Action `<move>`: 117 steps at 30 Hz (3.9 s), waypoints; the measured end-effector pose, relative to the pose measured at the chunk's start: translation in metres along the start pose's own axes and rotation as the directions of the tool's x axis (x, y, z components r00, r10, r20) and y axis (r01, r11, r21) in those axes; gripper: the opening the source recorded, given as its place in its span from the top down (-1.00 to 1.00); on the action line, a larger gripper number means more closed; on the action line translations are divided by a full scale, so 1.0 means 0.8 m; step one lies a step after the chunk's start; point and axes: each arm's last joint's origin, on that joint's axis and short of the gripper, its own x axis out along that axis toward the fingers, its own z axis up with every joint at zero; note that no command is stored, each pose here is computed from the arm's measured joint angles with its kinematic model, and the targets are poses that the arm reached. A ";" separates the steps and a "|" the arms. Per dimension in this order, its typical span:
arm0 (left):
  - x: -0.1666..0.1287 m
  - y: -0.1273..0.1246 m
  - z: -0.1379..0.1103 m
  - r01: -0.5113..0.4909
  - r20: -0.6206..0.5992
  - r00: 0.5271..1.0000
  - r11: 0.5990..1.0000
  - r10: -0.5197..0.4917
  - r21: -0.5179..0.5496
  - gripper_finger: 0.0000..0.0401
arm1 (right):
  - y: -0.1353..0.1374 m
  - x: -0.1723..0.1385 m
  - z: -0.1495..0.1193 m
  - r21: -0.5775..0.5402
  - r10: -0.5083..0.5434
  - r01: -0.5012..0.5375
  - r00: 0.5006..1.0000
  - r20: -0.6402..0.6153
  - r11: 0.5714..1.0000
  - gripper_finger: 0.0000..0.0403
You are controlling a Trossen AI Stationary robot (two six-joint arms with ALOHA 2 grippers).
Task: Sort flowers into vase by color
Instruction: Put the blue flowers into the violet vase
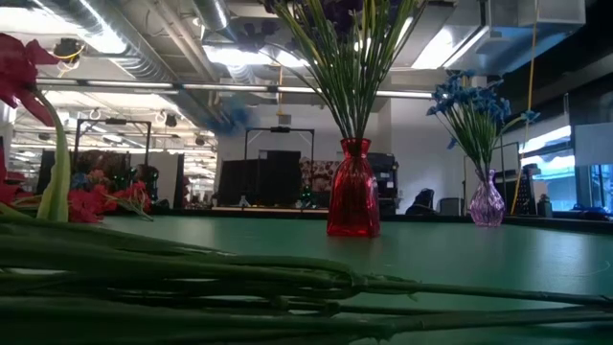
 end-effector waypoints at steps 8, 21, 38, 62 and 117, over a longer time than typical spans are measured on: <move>0.093 0.006 0.007 -0.012 0.014 1.000 0.983 0.010 0.181 0.98 | -0.001 0.000 -0.003 0.017 -0.004 0.005 1.000 -0.024 1.000 -0.28; 0.175 0.045 0.042 -0.100 0.159 0.985 0.981 0.074 0.164 0.61 | -0.005 -0.002 -0.023 0.023 0.008 -0.004 0.984 -0.176 1.000 -0.41; 0.117 0.019 0.049 -0.001 0.246 0.969 0.996 0.023 -0.092 0.29 | -0.009 -0.012 -0.055 -0.038 0.044 -0.065 0.913 -0.405 0.997 -0.52; -0.040 0.002 0.048 -0.145 0.607 0.758 0.969 0.240 -0.202 0.40 | -0.071 0.053 -0.110 0.123 0.283 -0.257 0.910 -0.304 0.959 -0.44; -0.096 0.018 0.015 -0.254 0.538 0.771 0.940 0.340 -0.229 0.40 | 0.168 0.126 -0.246 0.256 0.464 -0.404 0.589 -0.662 0.878 -0.43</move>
